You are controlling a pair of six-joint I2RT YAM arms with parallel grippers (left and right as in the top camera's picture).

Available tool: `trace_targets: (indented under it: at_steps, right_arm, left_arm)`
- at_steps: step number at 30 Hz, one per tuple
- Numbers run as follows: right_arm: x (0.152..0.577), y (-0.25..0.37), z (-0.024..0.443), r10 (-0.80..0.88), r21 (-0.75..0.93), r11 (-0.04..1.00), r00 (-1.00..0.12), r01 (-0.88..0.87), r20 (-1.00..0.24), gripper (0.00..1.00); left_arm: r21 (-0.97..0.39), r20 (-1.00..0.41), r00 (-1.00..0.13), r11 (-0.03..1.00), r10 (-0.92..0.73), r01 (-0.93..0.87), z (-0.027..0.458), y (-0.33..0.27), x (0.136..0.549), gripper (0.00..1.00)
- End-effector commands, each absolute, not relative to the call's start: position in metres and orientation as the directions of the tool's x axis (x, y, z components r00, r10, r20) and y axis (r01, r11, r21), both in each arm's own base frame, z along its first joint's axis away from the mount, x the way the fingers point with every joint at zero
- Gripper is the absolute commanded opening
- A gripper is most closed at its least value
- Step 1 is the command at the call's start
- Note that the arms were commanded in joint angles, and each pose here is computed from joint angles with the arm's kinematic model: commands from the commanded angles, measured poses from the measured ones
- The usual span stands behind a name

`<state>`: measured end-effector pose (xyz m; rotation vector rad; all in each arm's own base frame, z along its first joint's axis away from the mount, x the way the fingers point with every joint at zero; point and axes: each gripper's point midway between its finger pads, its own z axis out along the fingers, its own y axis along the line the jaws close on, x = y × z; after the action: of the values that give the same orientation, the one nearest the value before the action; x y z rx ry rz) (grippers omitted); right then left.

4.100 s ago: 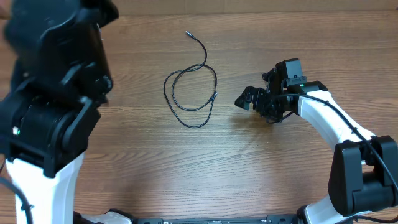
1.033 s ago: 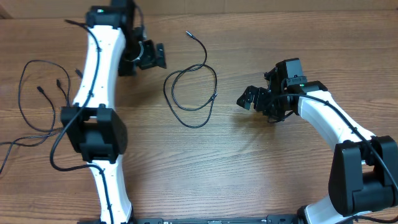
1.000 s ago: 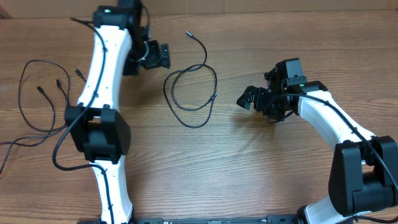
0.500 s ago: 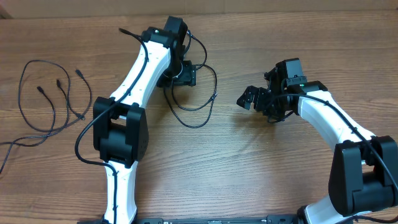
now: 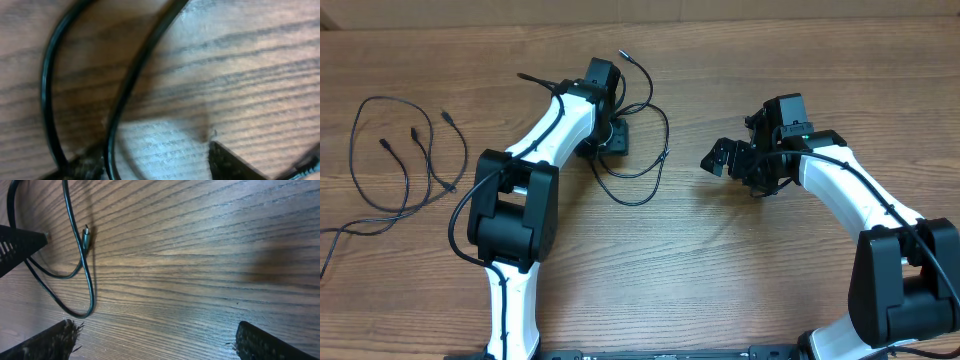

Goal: Untangle cables

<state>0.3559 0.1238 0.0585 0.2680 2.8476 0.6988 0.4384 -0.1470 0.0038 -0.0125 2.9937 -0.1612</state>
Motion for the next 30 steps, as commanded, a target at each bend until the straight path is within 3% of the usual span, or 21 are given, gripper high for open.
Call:
trace_targets:
  at_steps: [1, 2, 5, 9, 12, 14, 18, 24, 27, 30]
  right_arm:
    - [0.359, 0.125, 0.06, 0.218, 0.471, 0.874, -0.963, 0.12, -0.159, 1.0]
    - [0.359, 0.125, 0.06, 0.218, 0.471, 0.874, -0.963, 0.12, -0.159, 1.0]
    - [0.359, 0.125, 0.06, 0.218, 0.471, 0.874, -0.963, 0.12, -0.159, 1.0]
    - [0.359, 0.125, 0.06, 0.218, 0.471, 0.874, -0.963, 0.12, -0.159, 1.0]
    - [0.359, 0.125, 0.06, 0.218, 0.471, 0.874, -0.963, 0.12, -0.159, 1.0]
    - [0.359, 0.125, 0.06, 0.218, 0.471, 0.874, -0.963, 0.12, -0.159, 1.0]
    - [0.359, 0.125, 0.06, 0.218, 0.471, 0.874, -0.963, 0.12, -0.159, 1.0]
    - [0.365, 0.127, 0.063, 0.218, 0.48, 0.871, -0.959, 0.107, -0.181, 1.0]
    - [0.365, 0.126, 0.062, 0.218, 0.478, 0.872, -0.959, 0.108, -0.182, 1.0]
    - [0.365, 0.126, 0.062, 0.219, 0.478, 0.872, -0.959, 0.108, -0.182, 1.0]
  left_arm:
    - [-0.106, -0.071, -0.997, 0.994, -0.017, -0.009, -0.022, -0.145, 0.42, 0.16]
    - [-0.111, -0.07, -0.997, 0.994, -0.016, -0.009, -0.021, -0.146, 0.42, 0.04]
    - [-0.208, -0.087, -0.996, 0.977, 0.027, 0.045, 0.0, -0.164, 0.428, 0.04]
    - [-0.468, -0.19, -0.977, 0.866, 0.097, 0.177, 0.099, -0.211, 0.45, 0.04]
    - [-0.479, -0.268, -0.959, 0.851, 0.095, 0.218, 0.147, -0.215, 0.457, 0.04]
    - [-0.424, -0.286, -0.954, 0.881, 0.087, 0.208, 0.157, -0.205, 0.457, 0.04]
    - [-0.068, -0.19, -0.978, 0.993, 0.082, 0.096, 0.131, -0.139, 0.439, 0.04]
    - [-0.041, -0.046, -0.995, 0.995, 0.094, 0.096, 0.118, -0.132, 0.405, 0.05]
    - [-0.021, 0.021, -0.999, 0.999, 0.047, 0.046, 0.101, -0.13, 0.389, 0.19]
    - [-0.014, 0.094, -0.995, 1.0, 0.014, 0.013, 0.085, -0.127, 0.372, 0.67]
